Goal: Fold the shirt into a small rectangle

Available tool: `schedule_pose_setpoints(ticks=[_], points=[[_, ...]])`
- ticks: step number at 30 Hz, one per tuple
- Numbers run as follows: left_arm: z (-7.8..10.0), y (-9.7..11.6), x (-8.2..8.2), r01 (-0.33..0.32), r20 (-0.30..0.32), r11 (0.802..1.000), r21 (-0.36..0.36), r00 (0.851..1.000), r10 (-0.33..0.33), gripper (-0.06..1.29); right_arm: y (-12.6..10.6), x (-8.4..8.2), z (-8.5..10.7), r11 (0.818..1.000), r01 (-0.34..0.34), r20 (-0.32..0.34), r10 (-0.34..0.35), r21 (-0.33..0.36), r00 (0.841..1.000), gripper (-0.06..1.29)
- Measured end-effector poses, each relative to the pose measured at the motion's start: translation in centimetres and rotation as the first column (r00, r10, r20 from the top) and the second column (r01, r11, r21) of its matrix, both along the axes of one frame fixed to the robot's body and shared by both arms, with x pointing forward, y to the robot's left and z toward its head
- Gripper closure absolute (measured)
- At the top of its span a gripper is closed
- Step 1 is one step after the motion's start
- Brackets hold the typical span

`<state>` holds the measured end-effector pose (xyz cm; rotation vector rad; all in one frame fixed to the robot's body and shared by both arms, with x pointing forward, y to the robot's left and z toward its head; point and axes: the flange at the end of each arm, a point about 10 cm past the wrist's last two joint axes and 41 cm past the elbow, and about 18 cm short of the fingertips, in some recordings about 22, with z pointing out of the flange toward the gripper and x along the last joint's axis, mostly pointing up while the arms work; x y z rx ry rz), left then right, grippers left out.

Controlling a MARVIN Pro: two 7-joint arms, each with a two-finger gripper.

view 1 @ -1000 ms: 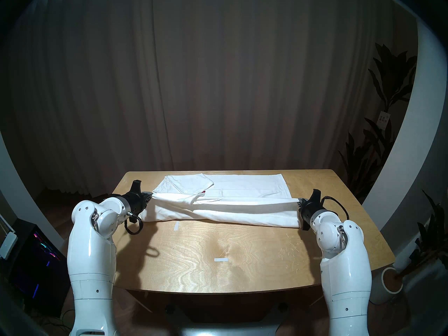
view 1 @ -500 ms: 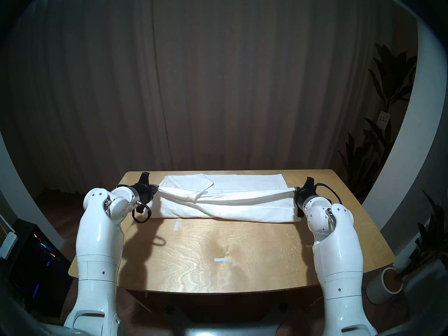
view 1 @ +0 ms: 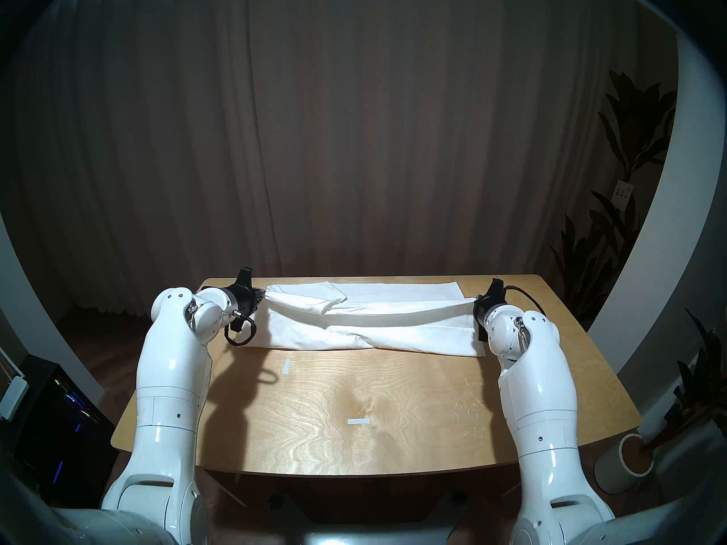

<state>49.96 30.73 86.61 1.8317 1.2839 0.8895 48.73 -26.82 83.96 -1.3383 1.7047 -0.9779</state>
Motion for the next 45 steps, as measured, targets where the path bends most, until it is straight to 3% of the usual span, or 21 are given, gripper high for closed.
schedule_pose_setpoints(ticks=[20,45], points=[[0.6,-1.0,4.1,-0.016,-0.023,1.0,0.02,1.0,0.016,1.26,-0.8,4.1,0.6,0.999,0.049,-0.04,-0.049,-0.01,0.998,1.26],[0.2,-2.6,7.7,-0.033,-0.088,0.999,0.037,0.995,0.036,1.26,-1.2,7.2,0.6,0.996,0.082,-0.094,-0.084,-0.023,0.992,1.26]])
